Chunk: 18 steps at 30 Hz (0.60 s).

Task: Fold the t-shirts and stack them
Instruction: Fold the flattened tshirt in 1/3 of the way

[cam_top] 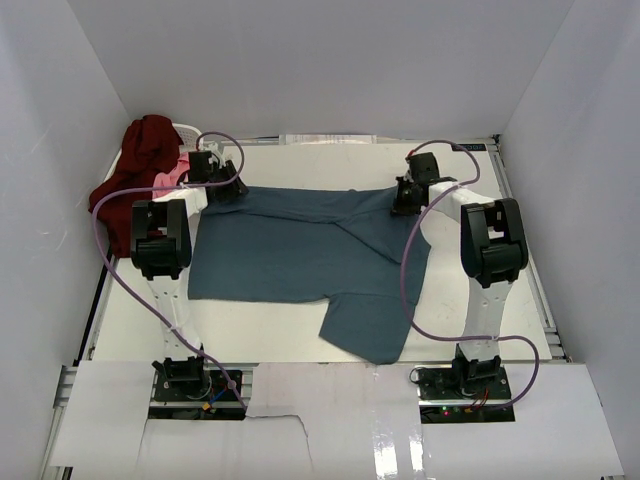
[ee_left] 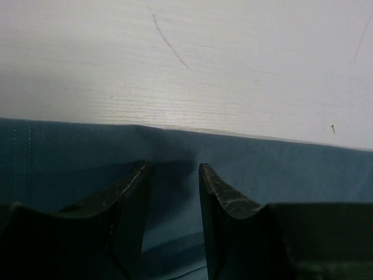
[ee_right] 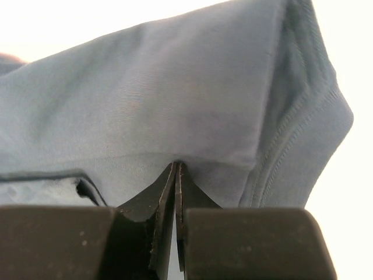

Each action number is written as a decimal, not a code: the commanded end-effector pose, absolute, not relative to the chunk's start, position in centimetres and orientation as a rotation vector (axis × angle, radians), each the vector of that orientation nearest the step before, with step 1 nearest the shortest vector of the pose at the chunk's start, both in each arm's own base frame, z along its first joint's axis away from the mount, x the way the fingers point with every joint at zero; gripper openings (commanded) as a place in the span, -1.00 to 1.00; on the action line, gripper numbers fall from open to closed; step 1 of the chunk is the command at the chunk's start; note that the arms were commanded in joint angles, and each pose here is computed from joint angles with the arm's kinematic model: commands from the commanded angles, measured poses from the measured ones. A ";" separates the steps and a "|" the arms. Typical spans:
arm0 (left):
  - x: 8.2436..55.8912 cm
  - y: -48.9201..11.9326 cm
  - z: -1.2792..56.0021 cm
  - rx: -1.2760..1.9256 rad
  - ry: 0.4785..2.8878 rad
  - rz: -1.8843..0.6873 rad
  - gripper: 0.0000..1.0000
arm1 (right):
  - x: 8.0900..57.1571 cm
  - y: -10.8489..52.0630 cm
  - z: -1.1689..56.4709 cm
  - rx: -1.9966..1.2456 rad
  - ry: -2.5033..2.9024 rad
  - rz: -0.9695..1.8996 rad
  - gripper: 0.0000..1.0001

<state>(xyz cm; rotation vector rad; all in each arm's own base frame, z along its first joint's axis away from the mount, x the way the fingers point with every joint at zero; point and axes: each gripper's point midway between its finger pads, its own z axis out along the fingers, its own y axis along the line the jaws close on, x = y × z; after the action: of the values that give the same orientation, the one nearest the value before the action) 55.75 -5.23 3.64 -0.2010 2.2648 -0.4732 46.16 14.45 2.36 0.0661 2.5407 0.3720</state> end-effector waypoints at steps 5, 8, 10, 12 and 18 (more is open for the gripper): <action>54.9 -4.3 5.3 -0.313 2.236 -0.428 0.02 | 50.1 10.4 0.7 0.113 2.593 0.296 -0.83; 54.9 -4.2 5.4 -0.306 2.231 -0.422 0.02 | 50.9 10.6 1.0 0.094 2.583 0.318 -0.71; 54.9 -4.2 5.8 -0.303 2.219 -0.425 0.03 | 51.5 11.1 2.2 0.070 2.547 0.351 -0.49; 54.8 -4.4 6.6 -0.300 2.205 -0.436 0.03 | 51.6 11.4 2.8 0.054 2.521 0.379 -0.35; 54.6 -7.4 9.4 -0.223 2.165 -0.473 0.05 | 51.5 14.0 6.3 -0.064 2.427 0.507 -0.04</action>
<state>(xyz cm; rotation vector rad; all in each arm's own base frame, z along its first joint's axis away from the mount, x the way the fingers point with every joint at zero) 54.67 -5.85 4.31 -0.2750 2.2459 -0.4672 51.66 13.08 3.40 0.0264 2.4928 0.4609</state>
